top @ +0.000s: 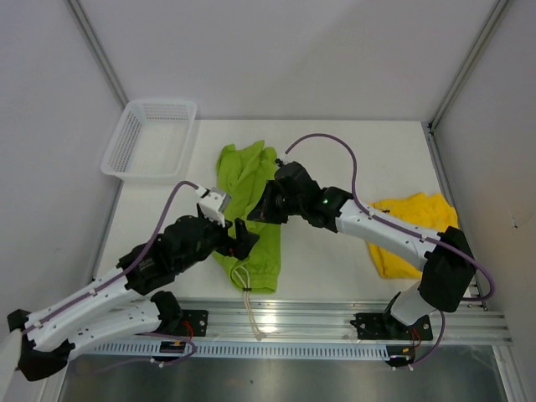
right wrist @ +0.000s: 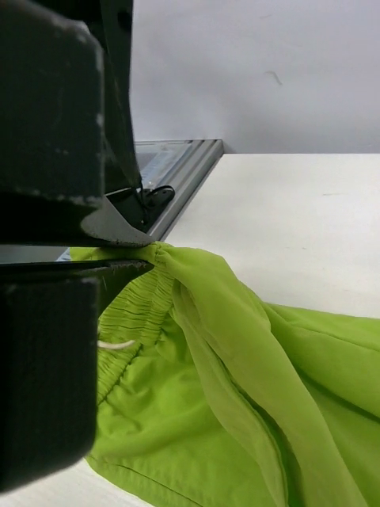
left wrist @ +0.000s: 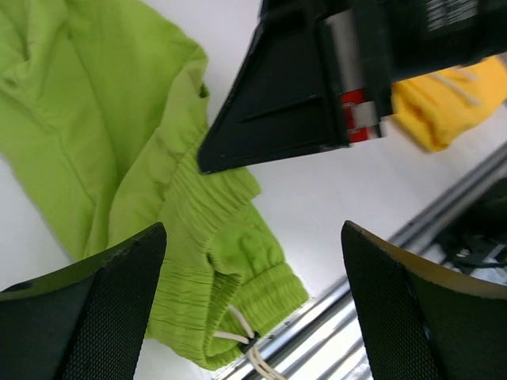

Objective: Fold and stack the shorts
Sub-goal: Flatten the shorts out

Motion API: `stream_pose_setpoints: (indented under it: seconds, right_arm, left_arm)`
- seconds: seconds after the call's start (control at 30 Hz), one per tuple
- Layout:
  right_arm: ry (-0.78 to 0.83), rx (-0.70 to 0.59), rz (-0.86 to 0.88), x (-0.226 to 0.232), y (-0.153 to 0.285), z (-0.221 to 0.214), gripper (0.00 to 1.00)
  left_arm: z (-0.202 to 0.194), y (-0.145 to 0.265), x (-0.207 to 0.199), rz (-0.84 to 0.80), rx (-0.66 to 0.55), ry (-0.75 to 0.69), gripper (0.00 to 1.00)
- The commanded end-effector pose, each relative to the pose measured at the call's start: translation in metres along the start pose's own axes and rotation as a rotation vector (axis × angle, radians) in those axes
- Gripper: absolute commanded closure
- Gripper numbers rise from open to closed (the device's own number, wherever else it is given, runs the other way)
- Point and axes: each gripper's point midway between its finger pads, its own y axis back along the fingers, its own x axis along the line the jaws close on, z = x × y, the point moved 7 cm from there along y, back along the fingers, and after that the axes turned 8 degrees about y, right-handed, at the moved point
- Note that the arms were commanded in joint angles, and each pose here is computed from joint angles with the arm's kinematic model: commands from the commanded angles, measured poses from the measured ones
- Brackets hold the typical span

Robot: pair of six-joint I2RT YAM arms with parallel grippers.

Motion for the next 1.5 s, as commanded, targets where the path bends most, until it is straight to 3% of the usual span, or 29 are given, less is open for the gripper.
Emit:
stream_pose_setpoints:
  seconds: [0.0, 0.27, 0.4, 0.73, 1.0, 1.1, 1.13, 1.2, 1.23, 1.27, 1.3, 1.37, 1.47]
  right_arm:
    - [0.011, 0.024, 0.032, 0.013, 0.013, 0.010, 1.00]
    - [-0.037, 0.089, 0.051, 0.013, 0.017, 0.021, 1.00]
    - [-0.037, 0.097, 0.061, 0.014, 0.016, 0.021, 1.00]
    - [-0.044, 0.114, 0.066, 0.015, 0.014, 0.022, 1.00]
    - [-0.051, 0.124, 0.066, 0.014, 0.012, 0.021, 1.00]
    - [-0.052, 0.126, 0.067, 0.014, 0.011, 0.021, 1.00]
    - [-0.053, 0.126, 0.069, 0.014, 0.012, 0.020, 1.00]
    - [-0.047, 0.132, 0.093, 0.016, 0.012, 0.021, 0.92]
    - [-0.039, 0.132, 0.106, 0.017, 0.012, 0.021, 0.84]
    - [-0.023, 0.132, 0.123, 0.018, 0.013, 0.022, 0.56]
    - [-0.008, 0.137, 0.123, 0.017, 0.015, 0.022, 0.46]
    - [0.025, 0.102, 0.077, 0.015, 0.022, 0.027, 0.31]
    - [0.010, 0.035, -0.003, -0.006, 0.028, 0.035, 0.28]
  left_arm:
    - [0.014, -0.004, 0.009, 0.159, -0.092, -0.049, 0.09]
    - [0.002, -0.016, 0.015, 0.173, -0.114, -0.102, 0.14]
    - [0.000, -0.024, 0.013, 0.169, -0.117, -0.121, 0.21]
    - [-0.011, -0.037, 0.002, 0.135, -0.080, -0.217, 0.25]
    - [-0.019, -0.048, 0.005, 0.179, -0.039, -0.244, 0.42]
    - [-0.021, -0.050, 0.004, 0.181, -0.036, -0.263, 0.55]
    - [-0.022, -0.051, 0.004, 0.181, -0.039, -0.267, 0.66]
    - [-0.024, -0.053, 0.006, 0.190, -0.034, -0.275, 0.80]
    - [-0.024, -0.053, 0.007, 0.197, -0.034, -0.275, 0.98]
    - [-0.024, -0.053, 0.009, 0.219, -0.039, -0.274, 1.00]
    - [-0.024, -0.053, 0.010, 0.229, -0.042, -0.270, 1.00]
    - [-0.021, -0.047, 0.012, 0.243, -0.057, -0.246, 1.00]
    - [-0.012, -0.030, 0.016, 0.266, -0.103, -0.178, 1.00]
